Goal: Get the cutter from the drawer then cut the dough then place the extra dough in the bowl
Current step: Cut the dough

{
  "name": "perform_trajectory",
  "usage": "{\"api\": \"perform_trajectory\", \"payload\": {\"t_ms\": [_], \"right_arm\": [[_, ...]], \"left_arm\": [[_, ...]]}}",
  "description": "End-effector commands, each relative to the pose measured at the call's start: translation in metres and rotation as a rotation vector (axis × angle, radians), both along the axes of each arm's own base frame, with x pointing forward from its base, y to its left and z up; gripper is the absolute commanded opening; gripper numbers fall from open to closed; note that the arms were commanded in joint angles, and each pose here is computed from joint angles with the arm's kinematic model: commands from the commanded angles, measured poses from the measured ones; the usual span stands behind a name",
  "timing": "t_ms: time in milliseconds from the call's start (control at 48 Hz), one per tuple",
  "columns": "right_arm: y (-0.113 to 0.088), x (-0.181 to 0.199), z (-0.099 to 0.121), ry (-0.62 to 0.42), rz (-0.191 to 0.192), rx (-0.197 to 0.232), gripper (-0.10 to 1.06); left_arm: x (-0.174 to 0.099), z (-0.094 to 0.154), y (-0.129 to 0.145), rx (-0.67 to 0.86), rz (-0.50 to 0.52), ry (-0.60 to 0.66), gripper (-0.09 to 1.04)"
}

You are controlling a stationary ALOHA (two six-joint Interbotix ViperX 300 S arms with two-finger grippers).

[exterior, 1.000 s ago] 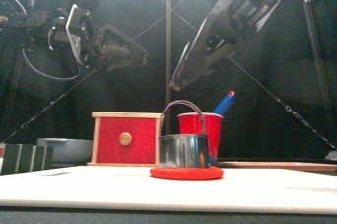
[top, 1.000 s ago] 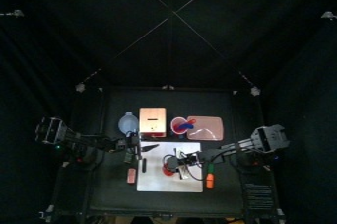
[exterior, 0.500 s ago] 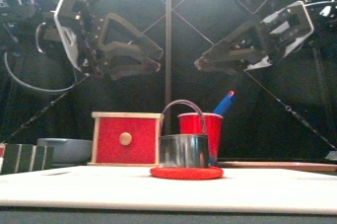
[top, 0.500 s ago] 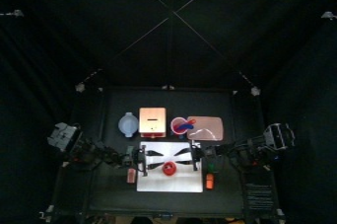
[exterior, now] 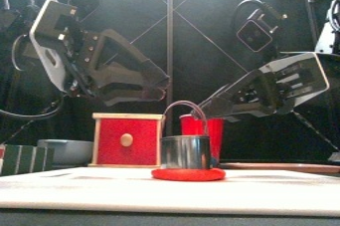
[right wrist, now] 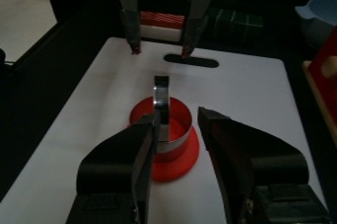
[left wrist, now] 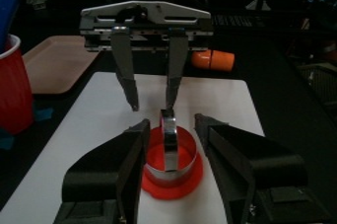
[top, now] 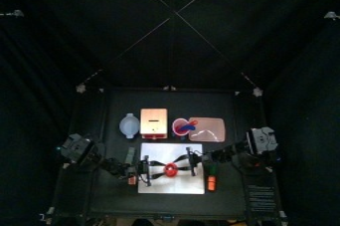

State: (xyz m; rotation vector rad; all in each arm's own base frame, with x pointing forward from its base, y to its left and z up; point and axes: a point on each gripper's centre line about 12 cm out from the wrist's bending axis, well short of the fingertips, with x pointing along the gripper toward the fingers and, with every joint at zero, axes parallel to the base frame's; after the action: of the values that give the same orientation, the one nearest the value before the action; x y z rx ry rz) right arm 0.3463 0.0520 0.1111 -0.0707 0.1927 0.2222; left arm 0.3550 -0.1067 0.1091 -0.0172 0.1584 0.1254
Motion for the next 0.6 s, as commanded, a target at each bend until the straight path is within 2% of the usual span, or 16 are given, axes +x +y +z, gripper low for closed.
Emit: {"api": "perform_trajectory", "payload": {"t_ms": [21,604], "right_arm": [[0.001,0.004,0.010,-0.040,0.004,0.004,0.76],[0.002,0.003,0.018,-0.059,0.009,0.014,0.76]], "left_arm": [[0.007,0.000,-0.002,-0.011,0.006,0.005,0.81],[0.013,-0.011,0.004,-0.005,0.027,0.032,0.80]]}}
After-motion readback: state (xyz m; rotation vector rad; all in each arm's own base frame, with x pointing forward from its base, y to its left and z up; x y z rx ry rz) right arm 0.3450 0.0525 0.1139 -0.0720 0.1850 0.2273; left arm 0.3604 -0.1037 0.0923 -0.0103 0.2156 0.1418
